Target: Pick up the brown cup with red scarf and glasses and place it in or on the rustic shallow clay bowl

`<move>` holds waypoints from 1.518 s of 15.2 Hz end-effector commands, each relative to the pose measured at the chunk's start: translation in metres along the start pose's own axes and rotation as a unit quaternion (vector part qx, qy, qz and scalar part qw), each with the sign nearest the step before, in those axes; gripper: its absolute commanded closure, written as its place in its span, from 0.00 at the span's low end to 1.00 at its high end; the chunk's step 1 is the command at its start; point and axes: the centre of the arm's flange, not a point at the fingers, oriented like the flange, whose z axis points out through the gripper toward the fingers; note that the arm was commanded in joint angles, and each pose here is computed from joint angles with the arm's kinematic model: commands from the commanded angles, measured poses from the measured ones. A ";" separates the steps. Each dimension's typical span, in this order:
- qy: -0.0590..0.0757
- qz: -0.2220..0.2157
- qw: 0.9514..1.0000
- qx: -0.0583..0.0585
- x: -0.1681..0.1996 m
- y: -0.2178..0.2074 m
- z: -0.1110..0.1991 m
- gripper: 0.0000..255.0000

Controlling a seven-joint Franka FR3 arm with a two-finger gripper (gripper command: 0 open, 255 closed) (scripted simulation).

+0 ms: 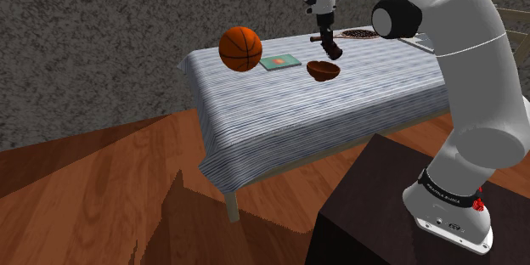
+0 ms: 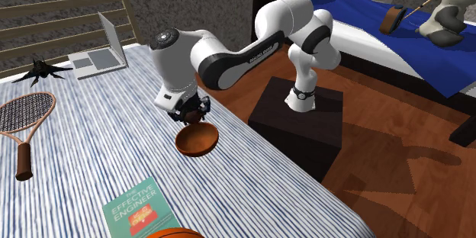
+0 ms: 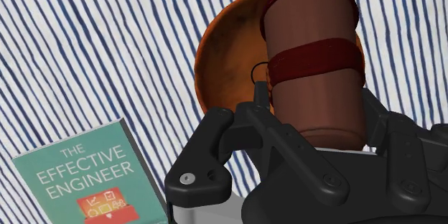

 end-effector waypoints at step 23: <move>0.000 0.000 1.000 0.000 0.013 0.007 0.059 0.00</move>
